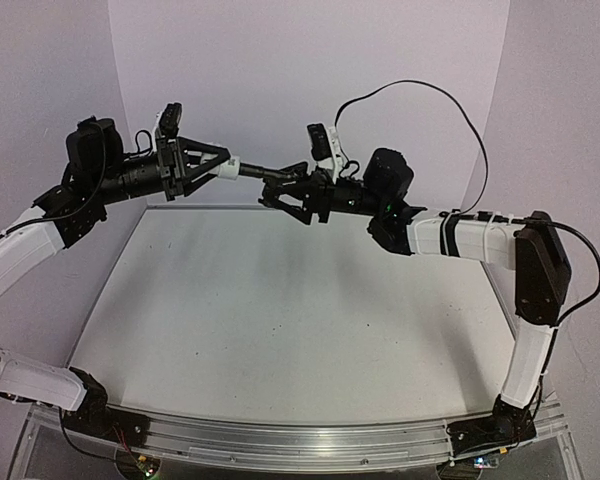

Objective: Install the water faucets

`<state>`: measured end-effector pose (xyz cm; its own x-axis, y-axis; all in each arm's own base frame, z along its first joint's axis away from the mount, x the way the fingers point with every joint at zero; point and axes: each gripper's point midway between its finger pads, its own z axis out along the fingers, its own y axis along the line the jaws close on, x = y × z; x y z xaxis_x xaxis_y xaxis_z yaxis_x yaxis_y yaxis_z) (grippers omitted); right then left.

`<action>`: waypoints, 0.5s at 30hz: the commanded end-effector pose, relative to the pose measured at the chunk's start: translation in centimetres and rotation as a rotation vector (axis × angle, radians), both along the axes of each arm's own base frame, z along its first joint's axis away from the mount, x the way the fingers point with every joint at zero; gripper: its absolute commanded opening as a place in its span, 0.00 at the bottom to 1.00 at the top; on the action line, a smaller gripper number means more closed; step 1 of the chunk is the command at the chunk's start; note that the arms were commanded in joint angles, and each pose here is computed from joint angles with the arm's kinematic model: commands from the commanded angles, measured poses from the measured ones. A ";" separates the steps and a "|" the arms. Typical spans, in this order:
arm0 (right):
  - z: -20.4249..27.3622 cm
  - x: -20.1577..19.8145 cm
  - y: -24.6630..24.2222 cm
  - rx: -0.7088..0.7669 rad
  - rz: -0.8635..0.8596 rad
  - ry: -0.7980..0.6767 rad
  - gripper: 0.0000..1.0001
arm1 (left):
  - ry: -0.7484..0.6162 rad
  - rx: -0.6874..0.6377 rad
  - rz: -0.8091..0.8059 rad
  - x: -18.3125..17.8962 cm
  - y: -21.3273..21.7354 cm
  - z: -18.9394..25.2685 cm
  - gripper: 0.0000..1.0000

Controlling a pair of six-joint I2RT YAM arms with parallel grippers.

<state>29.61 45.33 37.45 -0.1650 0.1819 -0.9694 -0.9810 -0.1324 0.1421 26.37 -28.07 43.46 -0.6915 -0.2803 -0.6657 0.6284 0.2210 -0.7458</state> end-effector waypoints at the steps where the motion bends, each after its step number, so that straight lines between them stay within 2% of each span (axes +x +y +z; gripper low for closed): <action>1: 2.5 -1.1 0.3 0.064 0.056 -0.043 0.74 | -0.126 -0.070 -0.037 -1.0 0.2 3.6 0.00; 7: 2.5 -1.7 0.9 0.073 0.104 -0.015 0.58 | -0.134 -0.062 -0.057 -1.1 -0.1 3.3 0.00; 15: 3.4 -2.5 0.7 0.086 0.191 0.095 0.10 | -0.205 -0.023 -0.096 -1.3 -0.6 2.6 0.00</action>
